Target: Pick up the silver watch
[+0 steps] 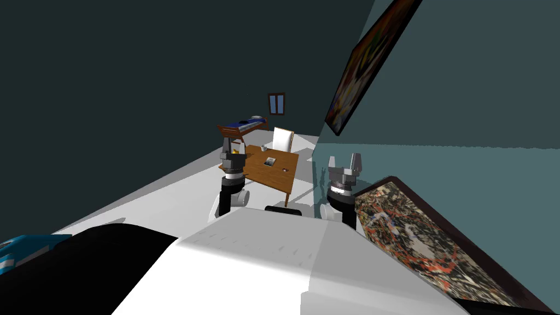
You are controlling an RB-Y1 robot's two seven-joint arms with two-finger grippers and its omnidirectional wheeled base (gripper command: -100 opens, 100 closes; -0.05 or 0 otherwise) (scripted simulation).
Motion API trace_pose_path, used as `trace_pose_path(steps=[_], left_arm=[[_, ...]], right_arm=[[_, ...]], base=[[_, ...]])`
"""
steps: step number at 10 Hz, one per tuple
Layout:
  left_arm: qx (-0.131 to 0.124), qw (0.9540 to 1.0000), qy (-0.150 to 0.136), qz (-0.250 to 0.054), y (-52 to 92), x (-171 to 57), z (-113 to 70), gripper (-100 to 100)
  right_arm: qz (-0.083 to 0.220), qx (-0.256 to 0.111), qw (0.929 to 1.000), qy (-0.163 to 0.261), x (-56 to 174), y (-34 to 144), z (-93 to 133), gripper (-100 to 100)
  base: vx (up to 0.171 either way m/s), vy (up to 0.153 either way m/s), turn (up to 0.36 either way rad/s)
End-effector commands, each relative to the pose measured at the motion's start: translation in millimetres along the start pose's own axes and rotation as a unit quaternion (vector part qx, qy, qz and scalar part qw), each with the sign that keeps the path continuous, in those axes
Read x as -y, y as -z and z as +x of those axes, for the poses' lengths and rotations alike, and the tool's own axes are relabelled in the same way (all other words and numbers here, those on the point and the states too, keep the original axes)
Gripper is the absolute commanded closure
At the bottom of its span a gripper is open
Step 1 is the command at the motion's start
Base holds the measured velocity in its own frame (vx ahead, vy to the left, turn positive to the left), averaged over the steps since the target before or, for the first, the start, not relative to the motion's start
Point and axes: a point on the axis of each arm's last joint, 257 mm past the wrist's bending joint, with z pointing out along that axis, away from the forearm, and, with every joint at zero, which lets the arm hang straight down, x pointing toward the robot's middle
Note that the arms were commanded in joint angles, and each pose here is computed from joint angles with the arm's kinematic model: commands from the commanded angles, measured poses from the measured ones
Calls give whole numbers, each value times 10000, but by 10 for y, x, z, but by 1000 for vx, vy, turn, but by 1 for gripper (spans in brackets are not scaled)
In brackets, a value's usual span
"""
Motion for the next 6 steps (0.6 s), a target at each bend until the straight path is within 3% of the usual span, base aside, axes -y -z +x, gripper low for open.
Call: trace_pose_path(steps=[1,4,6], left_arm=[[0,10000,0,0,0,0,0,0],[0,10000,0,0,0,0,0,0],[0,10000,0,0,0,0,0,0]], right_arm=[[133,-280,9994,123,128,38,94,-100],[441,-831,9948,391,441,151,273,-100],[681,-1273,9877,594,696,265,397,-100]], base=[[-22,2,37],[-51,1,59],[-56,5,107]])
